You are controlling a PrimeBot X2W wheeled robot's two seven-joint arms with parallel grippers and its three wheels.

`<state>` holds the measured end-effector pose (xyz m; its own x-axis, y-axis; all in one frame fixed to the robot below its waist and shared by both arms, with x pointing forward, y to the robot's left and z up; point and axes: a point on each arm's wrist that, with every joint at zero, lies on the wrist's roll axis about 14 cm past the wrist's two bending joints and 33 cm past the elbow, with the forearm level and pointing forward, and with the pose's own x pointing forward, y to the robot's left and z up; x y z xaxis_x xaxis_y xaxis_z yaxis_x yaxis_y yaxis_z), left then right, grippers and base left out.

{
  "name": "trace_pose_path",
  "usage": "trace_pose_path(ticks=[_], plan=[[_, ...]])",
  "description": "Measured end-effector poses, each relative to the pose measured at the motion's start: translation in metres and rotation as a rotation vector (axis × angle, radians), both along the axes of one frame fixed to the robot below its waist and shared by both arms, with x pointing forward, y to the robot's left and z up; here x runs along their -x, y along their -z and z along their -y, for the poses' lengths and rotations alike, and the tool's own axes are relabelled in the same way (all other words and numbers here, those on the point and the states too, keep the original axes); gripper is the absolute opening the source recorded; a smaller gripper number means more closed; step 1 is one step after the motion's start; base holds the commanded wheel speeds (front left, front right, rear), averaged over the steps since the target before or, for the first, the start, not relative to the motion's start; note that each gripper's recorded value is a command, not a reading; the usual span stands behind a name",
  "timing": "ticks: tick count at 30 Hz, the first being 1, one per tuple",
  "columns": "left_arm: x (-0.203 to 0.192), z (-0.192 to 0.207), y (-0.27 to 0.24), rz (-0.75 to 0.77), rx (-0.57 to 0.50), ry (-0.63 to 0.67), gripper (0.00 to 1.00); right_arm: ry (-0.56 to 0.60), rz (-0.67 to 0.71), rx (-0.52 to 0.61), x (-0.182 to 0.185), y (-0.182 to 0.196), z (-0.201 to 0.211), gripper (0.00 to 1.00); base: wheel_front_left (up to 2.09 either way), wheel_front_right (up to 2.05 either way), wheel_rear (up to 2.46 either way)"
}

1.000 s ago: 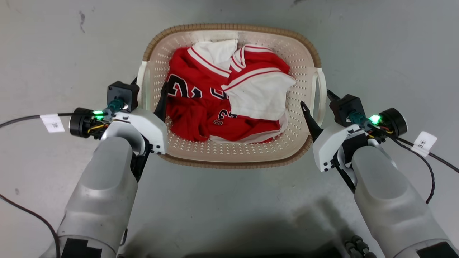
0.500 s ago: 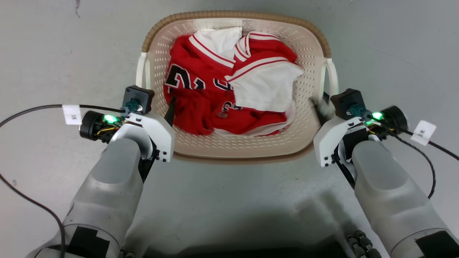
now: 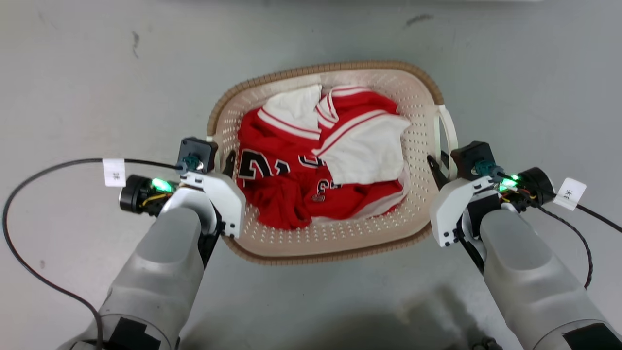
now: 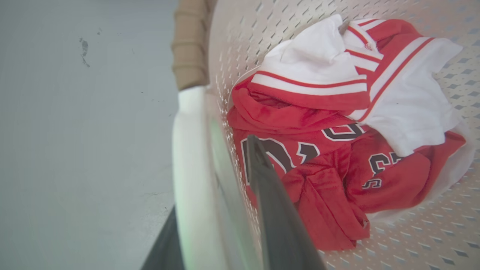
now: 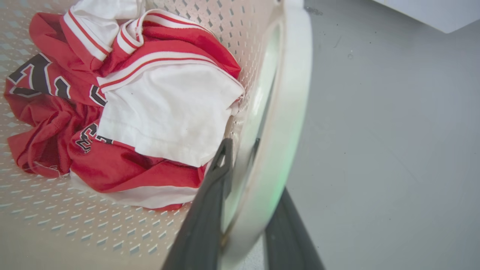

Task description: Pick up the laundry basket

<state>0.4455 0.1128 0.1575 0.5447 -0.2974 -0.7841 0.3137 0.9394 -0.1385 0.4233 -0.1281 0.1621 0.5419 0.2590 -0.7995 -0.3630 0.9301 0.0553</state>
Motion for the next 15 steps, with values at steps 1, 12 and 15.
trace_pose_path(ticks=[1, 12, 15], plan=[[0.001, -0.001, -0.004, 0.002, 0.000, -0.004, 0.00, -0.001, 0.004, 0.001, 0.000, -0.004, 0.000, 0.00, 0.00, 0.00, 0.00], [0.015, -0.002, -0.053, 0.020, -0.009, -0.001, 0.00, -0.014, 0.038, 0.013, 0.009, -0.048, -0.001, 0.00, 0.00, 0.00, 0.00], [0.020, 0.000, -0.067, 0.024, -0.011, 0.009, 0.00, -0.012, 0.037, 0.017, 0.014, -0.059, -0.001, 0.00, 0.00, 0.00, 0.00]])
